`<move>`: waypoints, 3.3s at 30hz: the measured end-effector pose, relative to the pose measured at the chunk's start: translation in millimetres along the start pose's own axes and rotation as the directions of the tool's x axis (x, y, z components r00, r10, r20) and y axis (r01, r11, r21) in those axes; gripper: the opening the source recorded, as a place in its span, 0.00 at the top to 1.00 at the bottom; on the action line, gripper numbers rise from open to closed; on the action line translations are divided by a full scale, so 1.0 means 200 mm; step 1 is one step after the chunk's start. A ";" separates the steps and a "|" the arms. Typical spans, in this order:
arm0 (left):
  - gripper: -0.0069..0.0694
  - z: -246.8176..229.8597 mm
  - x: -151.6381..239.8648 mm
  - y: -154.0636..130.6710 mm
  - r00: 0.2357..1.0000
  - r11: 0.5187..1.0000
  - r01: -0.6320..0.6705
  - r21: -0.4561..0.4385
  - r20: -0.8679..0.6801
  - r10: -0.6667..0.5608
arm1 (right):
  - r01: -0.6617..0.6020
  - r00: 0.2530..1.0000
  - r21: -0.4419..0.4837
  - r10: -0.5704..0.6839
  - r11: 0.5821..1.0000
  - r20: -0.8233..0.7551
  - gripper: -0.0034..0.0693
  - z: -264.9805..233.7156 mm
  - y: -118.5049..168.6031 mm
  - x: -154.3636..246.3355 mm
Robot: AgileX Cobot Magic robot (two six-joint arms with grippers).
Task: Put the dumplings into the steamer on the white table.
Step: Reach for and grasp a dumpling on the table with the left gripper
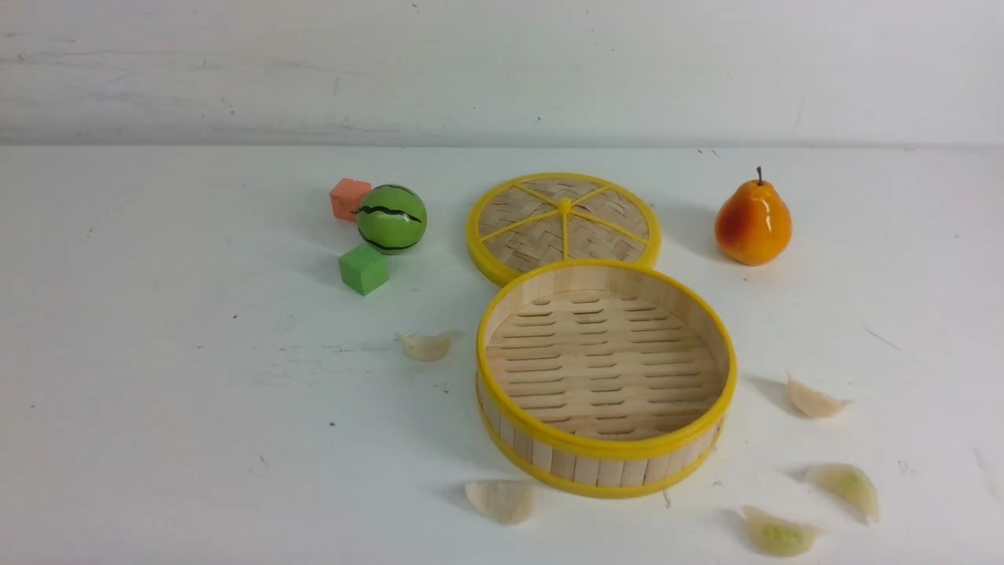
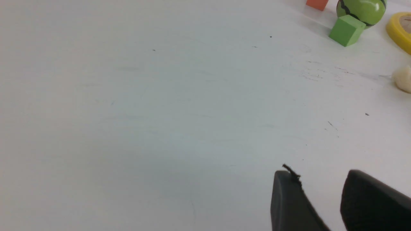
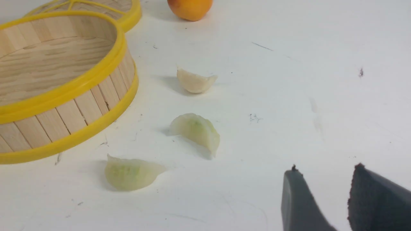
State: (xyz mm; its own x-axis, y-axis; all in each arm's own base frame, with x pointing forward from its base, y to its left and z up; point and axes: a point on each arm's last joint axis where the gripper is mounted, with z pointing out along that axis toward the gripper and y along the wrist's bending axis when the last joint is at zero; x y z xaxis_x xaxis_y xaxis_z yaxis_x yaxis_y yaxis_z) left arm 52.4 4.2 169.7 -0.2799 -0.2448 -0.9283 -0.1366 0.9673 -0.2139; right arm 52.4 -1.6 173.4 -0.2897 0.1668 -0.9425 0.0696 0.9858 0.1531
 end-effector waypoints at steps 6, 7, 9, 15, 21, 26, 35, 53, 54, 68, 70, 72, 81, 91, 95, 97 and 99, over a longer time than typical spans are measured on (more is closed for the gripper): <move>0.60 0.00 0.00 0.00 1.000 1.000 -0.001 0.000 0.000 0.001 | 0.000 1.000 0.000 0.000 1.000 0.000 0.62 0.00 0.00 0.00; 0.60 0.00 0.00 0.00 1.000 1.000 -0.001 0.000 0.000 0.001 | 0.000 1.000 0.000 0.000 1.000 0.000 0.62 0.00 0.00 0.00; 0.60 0.00 0.00 0.00 1.000 1.000 -0.001 0.000 0.000 0.001 | 0.000 1.000 0.000 0.000 1.000 0.000 0.62 0.00 0.00 0.00; 0.60 0.00 0.00 0.00 1.000 1.000 -0.001 0.000 0.000 0.001 | 0.000 1.000 0.000 0.000 1.000 0.000 0.62 0.00 0.00 0.00; 0.60 0.00 0.00 0.00 1.000 1.000 -0.001 0.000 0.000 0.001 | 0.000 1.000 0.000 0.000 1.000 0.000 0.62 0.00 0.00 0.00; 0.60 0.00 0.00 0.00 1.000 1.000 -0.001 0.000 0.000 0.001 | 0.001 1.000 0.000 -0.001 1.000 0.000 0.62 0.00 0.00 0.00; 0.60 0.00 0.00 0.00 1.000 1.000 -0.001 0.000 0.000 0.001 | 0.123 0.992 0.049 -0.123 0.991 0.007 0.62 0.00 -0.02 -0.01; 0.60 0.00 0.00 0.00 1.000 1.000 -0.002 -0.001 0.000 0.002 | 0.018 0.999 0.038 -0.019 0.999 0.034 0.62 0.00 -0.02 -0.01; 0.60 0.00 0.00 0.00 1.000 1.000 -0.002 -0.001 0.000 0.002 | 0.014 0.999 0.037 -0.015 0.999 0.034 0.62 0.00 -0.02 -0.01; 0.60 0.00 -0.03 -0.01 0.996 0.997 0.067 0.032 0.059 -0.068 | -0.136 0.990 -0.011 0.136 0.991 0.029 0.62 0.00 0.00 -0.01; 0.60 -0.01 -0.07 -0.04 0.933 0.936 0.329 0.127 0.110 -0.343 | -0.399 0.917 -0.073 0.400 0.914 -0.006 0.62 0.00 0.03 -0.01; 0.60 -0.01 -0.10 -0.05 0.756 0.754 0.615 0.231 0.097 -0.647 | -0.666 0.745 -0.122 0.663 0.736 -0.072 0.62 0.00 0.06 0.00; 0.60 -0.03 -0.16 -0.04 0.127 0.099 0.926 0.364 -0.054 -0.990 | -0.889 0.451 -0.163 0.878 0.428 -0.157 0.62 -0.01 0.10 -0.03; 0.60 -0.14 -0.31 -0.14 0.445 0.388 0.831 0.400 -0.057 -0.894 | -0.656 0.747 -0.269 0.658 0.705 -0.098 0.63 -0.10 0.14 -0.18; 0.61 -0.33 -0.53 -0.24 0.823 0.755 0.492 0.433 0.051 -0.565 | -0.380 0.915 -0.312 0.403 0.871 0.008 0.77 -0.22 0.19 -0.43; 0.65 -0.36 -0.60 -0.27 0.899 0.834 0.379 0.402 0.053 -0.434 | -0.266 0.960 -0.282 0.279 0.922 0.005 0.84 -0.22 0.20 -0.53; 0.73 -0.35 -0.69 -0.29 0.948 0.888 0.297 0.351 0.003 -0.318 | -0.117 0.993 -0.236 0.106 0.965 -0.056 0.96 -0.18 0.22 -0.67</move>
State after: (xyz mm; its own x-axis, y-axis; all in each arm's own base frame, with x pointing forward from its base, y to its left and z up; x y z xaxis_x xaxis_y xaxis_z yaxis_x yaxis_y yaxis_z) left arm 32.9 -23.7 331.1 -0.2194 -0.5399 -0.8126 0.1288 0.8096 -0.5727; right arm 60.1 20.3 316.9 -0.3338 0.2715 -0.9027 -0.1244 0.9366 0.3277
